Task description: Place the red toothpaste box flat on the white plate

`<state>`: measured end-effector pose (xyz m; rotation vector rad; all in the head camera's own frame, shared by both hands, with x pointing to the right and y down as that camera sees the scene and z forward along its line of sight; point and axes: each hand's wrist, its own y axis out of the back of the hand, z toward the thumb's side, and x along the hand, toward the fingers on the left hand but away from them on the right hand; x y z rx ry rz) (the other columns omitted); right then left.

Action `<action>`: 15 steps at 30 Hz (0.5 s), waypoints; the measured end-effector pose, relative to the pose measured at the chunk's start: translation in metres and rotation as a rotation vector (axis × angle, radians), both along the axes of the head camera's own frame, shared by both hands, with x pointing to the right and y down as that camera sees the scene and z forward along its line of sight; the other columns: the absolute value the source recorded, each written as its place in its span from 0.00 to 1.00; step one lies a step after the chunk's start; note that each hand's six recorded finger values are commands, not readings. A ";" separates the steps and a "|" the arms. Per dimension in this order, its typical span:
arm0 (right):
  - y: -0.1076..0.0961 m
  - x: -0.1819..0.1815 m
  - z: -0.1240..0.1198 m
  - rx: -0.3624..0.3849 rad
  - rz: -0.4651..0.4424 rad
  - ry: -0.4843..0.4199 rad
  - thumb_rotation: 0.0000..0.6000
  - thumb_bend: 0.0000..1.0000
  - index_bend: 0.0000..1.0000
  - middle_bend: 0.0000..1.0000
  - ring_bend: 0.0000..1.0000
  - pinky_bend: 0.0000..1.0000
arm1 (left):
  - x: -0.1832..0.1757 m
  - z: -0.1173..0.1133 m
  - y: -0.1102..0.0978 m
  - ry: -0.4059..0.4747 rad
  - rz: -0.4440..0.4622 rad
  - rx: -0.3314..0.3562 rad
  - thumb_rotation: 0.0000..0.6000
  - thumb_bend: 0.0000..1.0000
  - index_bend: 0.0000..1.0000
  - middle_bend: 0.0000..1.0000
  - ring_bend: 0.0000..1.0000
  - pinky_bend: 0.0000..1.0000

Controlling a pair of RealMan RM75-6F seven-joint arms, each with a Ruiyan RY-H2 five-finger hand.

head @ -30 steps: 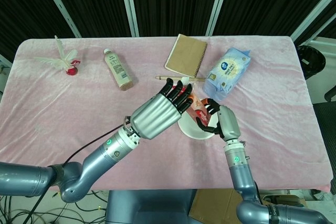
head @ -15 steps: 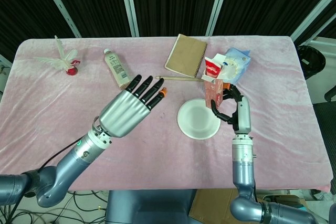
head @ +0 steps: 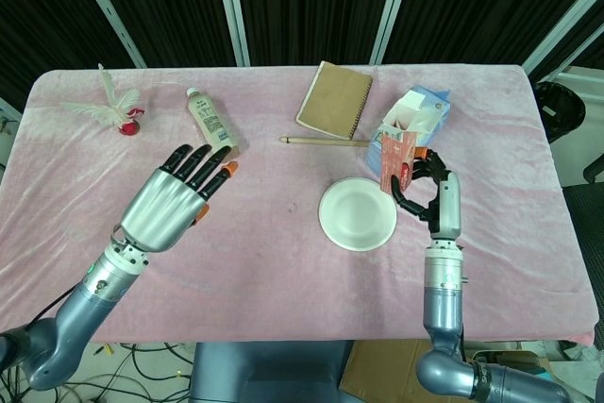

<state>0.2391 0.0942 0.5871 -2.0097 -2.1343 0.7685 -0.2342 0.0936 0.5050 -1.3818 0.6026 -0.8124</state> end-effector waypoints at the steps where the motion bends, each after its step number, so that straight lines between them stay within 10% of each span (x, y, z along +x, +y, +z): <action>1: 0.000 0.001 0.001 -0.007 -0.008 0.015 1.00 0.48 0.49 0.52 0.51 0.55 | -0.006 0.003 0.003 -0.004 -0.004 -0.009 1.00 0.00 0.22 0.18 0.20 0.30; 15: 0.040 0.031 0.053 -0.217 -0.248 0.406 1.00 0.48 0.49 0.51 0.51 0.55 | -0.112 0.034 0.064 0.016 -0.243 -0.193 1.00 0.00 0.19 0.14 0.14 0.22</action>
